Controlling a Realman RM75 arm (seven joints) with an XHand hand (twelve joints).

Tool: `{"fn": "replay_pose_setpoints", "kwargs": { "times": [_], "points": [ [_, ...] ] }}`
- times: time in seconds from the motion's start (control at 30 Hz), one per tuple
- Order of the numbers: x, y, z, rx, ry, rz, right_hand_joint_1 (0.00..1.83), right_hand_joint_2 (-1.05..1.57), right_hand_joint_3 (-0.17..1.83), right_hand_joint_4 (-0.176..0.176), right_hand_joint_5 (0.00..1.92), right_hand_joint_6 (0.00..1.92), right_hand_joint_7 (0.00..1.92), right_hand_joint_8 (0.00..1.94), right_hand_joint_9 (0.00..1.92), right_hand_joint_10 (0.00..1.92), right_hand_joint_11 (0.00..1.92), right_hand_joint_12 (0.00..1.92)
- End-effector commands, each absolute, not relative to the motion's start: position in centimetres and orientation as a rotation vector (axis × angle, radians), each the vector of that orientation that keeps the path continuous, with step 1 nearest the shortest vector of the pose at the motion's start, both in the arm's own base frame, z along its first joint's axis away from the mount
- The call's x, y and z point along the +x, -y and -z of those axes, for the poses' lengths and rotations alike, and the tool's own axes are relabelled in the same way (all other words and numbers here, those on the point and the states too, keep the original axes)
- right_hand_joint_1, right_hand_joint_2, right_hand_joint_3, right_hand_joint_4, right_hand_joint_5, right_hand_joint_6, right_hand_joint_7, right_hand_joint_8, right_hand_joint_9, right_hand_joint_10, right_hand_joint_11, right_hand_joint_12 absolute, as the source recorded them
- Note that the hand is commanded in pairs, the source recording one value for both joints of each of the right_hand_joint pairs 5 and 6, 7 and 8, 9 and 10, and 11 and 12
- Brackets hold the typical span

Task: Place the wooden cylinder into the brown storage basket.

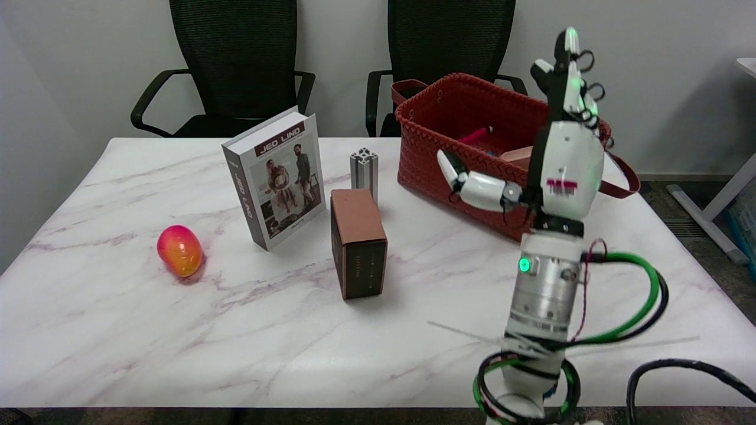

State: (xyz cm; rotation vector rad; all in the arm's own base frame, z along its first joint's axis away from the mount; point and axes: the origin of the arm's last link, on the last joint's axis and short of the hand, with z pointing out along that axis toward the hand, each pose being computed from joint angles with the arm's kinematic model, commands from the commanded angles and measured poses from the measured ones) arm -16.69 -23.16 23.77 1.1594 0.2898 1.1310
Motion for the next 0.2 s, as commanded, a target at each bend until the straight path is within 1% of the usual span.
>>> {"fn": "replay_pose_setpoints", "kwargs": {
  "times": [0.03,0.2],
  "points": [
    [-25.2,14.7,-24.9,1.076,-0.114,-1.198,1.14,0.32,0.59,0.000,0.08,0.08,0.44,0.44,0.43,0.43,0.21,0.21],
    [-27.0,14.9,-25.5,1.066,-0.045,-1.213,1.13,0.38,0.62,0.000,0.08,0.08,0.45,0.45,0.44,0.44,0.20,0.20]
  ]
}}
